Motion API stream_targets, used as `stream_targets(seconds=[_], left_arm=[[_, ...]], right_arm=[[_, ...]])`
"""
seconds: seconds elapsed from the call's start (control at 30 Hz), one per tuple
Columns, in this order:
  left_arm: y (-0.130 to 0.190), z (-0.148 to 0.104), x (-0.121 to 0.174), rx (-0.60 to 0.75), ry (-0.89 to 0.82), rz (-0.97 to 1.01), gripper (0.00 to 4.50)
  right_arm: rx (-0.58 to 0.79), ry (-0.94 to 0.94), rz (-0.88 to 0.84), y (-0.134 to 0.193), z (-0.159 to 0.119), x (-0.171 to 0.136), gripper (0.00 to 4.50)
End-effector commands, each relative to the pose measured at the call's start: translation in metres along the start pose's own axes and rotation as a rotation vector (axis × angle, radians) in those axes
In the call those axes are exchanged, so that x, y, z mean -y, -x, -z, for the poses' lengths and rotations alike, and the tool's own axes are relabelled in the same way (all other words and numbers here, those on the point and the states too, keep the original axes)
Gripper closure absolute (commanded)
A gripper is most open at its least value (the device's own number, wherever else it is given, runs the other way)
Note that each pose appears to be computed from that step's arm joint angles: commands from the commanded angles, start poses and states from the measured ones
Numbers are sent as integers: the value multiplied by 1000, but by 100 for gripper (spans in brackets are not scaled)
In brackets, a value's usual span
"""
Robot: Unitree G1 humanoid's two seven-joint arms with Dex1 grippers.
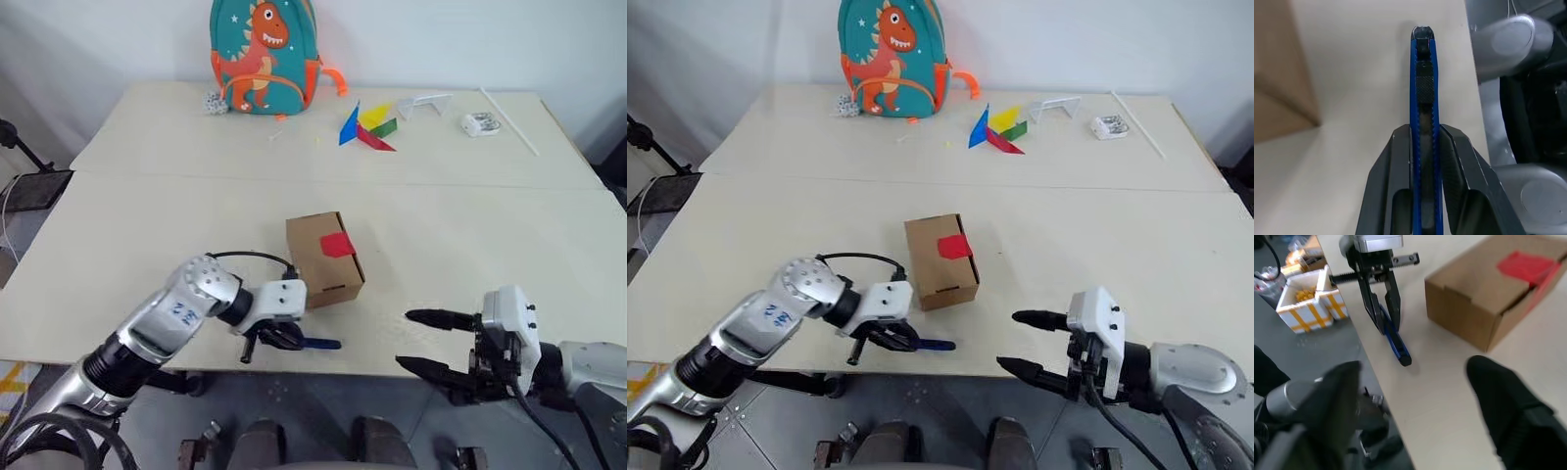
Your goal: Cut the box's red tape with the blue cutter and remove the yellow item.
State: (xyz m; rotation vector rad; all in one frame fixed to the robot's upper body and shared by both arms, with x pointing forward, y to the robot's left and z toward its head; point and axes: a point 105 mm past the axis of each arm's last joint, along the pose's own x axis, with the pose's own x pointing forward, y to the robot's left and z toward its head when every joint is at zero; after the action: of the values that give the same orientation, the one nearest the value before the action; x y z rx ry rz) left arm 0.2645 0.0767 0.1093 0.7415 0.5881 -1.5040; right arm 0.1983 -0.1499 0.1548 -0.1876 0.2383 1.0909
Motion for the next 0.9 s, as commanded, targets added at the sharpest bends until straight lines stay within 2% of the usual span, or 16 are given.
stream_targets(seconds=[0.03, 0.1, 0.23, 0.5, 0.9], left_arm=[[-9, -1, -2, -41, 8, -29, 407], [-16, -3, 6, -50, 40, 6, 407], [-23, -6, 11, -73, 47, 5, 407], [-27, -10, 18, -98, 57, 1, 407], [-24, -12, 12, -110, 44, -15, 407]], right_arm=[[-24, 38, 43, 0, -4, 2, 237], [-85, 23, 43, -6, 3, 1, 304], [-103, 11, 23, -23, 5, -1, 444], [-157, 26, -35, -70, 9, 2, 448], [-230, 16, -71, -87, 21, 1, 448]])
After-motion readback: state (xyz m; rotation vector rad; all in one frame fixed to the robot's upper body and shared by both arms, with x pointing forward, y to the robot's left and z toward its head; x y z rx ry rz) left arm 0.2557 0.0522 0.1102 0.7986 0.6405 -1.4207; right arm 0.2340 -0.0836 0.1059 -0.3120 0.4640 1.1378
